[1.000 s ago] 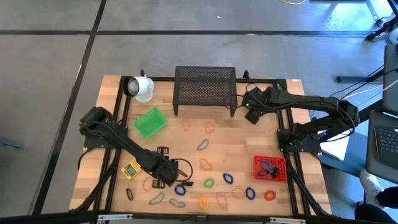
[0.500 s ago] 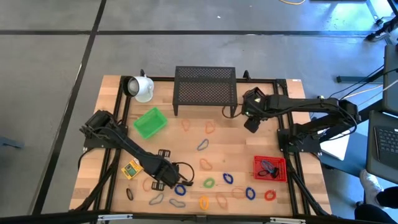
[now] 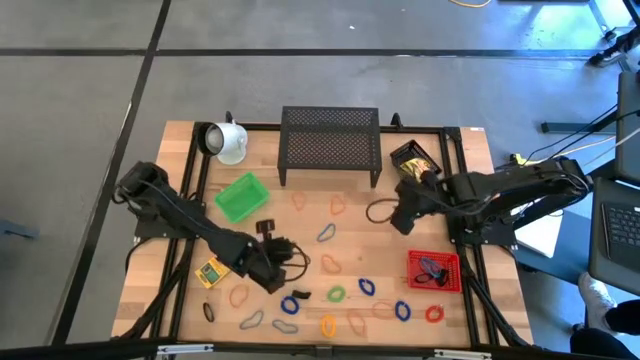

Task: Pick & Place Office Desk Supplies
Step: Put the top black rubber band into the red bin

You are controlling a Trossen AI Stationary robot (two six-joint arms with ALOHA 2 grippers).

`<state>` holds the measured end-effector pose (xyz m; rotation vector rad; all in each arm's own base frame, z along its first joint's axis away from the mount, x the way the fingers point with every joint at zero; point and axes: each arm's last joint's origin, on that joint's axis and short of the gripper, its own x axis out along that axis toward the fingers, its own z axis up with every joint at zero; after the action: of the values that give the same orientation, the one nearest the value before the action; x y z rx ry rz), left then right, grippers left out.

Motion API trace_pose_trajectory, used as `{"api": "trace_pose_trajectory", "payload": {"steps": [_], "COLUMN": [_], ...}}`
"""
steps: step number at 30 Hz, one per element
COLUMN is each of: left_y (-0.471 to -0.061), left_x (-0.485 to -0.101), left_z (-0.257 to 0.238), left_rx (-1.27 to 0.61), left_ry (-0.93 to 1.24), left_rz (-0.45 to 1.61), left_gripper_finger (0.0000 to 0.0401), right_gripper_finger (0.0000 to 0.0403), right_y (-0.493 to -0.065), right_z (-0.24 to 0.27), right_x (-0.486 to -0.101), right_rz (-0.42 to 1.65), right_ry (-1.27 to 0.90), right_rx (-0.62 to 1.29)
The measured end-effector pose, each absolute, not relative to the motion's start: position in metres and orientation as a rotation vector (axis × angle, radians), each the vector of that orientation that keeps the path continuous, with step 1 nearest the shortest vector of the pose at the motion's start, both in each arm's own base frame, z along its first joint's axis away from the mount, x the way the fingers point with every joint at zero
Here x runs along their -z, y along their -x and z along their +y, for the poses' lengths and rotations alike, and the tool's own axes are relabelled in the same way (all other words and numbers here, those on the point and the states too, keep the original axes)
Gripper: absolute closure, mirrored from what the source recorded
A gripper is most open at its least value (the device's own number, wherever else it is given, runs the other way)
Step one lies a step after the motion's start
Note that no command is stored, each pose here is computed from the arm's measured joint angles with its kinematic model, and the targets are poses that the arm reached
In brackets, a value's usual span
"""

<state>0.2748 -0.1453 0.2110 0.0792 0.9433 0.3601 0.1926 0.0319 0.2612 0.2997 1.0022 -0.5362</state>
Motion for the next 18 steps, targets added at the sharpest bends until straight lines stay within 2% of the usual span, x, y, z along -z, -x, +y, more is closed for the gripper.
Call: {"api": "trace_pose_trajectory", "payload": {"steps": [4,10,14,18], "left_y": [-0.287,-0.315,-0.326,-0.330], "left_x": [-0.231,-0.253,-0.267,-0.277], "left_z": [-0.140,-0.136,-0.135,-0.135], "left_rx": [-0.416,-0.387,-0.374,-0.362], "left_ry": [-0.117,-0.175,-0.187,-0.217], "left_rz": [0.725,0.480,0.345,0.272], "left_gripper_finger": [0.0394,0.0393,0.0393,0.0393], "right_gripper_finger": [0.0195,0.0195,0.0195,0.0195], "right_y": [-0.209,-0.244,-0.261,-0.271], "right_z": [0.054,0.085,0.099,0.104], "right_x": [-0.269,-0.284,-0.286,-0.286], "right_rz": [0.823,0.506,0.395,0.326], "right_ry": [-0.287,-0.101,0.020,0.120], "right_rx": [0.384,0.166,0.036,0.000]}}
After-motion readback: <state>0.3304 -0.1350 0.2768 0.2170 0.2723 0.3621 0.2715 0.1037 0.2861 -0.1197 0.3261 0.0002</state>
